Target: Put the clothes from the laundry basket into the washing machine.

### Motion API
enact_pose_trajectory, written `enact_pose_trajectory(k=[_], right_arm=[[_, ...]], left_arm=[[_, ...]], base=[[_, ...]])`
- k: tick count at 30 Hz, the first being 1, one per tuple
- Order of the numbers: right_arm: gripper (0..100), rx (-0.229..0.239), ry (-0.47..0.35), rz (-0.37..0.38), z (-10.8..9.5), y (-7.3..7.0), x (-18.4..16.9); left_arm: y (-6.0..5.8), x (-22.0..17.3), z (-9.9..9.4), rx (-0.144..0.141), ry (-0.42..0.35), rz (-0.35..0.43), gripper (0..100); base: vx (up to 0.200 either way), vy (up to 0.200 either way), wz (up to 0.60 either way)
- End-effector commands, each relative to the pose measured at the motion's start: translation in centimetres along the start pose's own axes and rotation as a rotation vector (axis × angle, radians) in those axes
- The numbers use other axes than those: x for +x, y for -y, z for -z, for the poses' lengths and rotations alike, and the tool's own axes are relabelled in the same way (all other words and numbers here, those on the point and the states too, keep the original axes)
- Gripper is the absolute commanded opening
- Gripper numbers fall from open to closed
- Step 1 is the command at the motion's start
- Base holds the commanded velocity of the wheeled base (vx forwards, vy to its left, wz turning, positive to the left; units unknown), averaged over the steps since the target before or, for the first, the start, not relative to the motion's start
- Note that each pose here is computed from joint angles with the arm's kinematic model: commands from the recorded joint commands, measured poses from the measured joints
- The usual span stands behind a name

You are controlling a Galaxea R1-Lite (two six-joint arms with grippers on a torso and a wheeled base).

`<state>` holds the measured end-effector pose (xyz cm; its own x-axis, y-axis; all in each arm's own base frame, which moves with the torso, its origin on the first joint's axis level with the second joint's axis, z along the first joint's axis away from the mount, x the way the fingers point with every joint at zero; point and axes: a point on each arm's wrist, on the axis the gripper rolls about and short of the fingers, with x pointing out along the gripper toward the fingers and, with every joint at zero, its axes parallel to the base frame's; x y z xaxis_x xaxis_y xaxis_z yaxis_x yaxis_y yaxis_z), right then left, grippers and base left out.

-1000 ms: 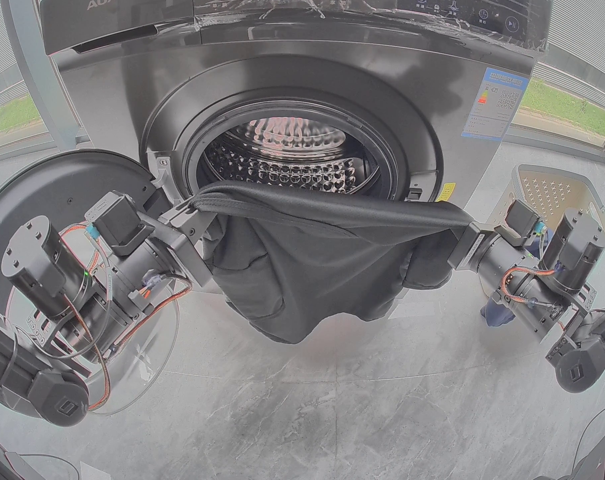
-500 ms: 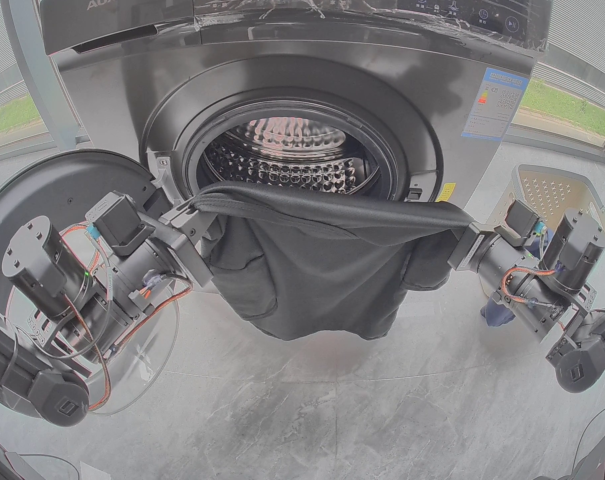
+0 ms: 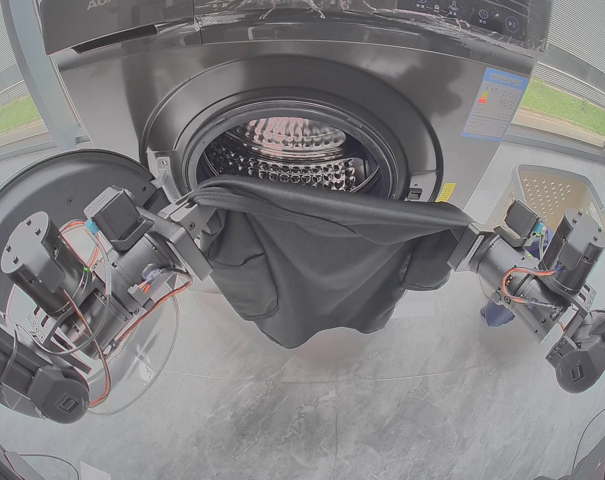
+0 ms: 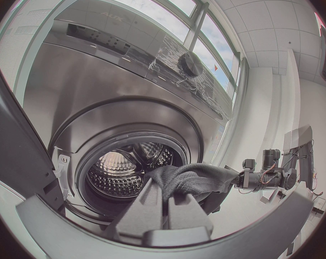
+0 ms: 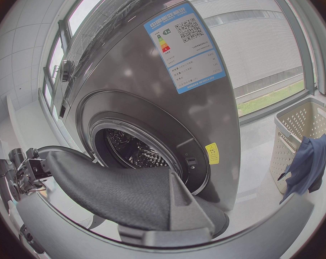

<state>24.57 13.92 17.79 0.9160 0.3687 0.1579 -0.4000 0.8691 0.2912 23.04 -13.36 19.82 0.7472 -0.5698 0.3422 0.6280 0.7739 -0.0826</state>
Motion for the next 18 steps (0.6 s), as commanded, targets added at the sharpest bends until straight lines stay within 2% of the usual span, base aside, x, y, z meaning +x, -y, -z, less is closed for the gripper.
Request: enact_pose_trajectory(k=[1, 10, 18], right_arm=[[0, -0.001, -0.002, 0.002, 0.1, 0.0, 0.0], [0, -0.001, -0.001, 0.004, 0.1, 0.1, 0.0], [0, -0.009, 0.009, 0.016, -0.3, 0.4, 0.0]], left_arm=[[-0.2, 0.3, -0.4, -0.006, 0.021, -0.005, 0], [-0.4, 0.5, -0.8, -0.011, 0.037, -0.011, 0], [-0.2, 0.0, 0.3, -0.021, -0.01, -0.012, 0]], base=[[0.0, 0.0, 0.0], [0.0, 0.0, 0.0], [0.0, 0.0, 0.0]])
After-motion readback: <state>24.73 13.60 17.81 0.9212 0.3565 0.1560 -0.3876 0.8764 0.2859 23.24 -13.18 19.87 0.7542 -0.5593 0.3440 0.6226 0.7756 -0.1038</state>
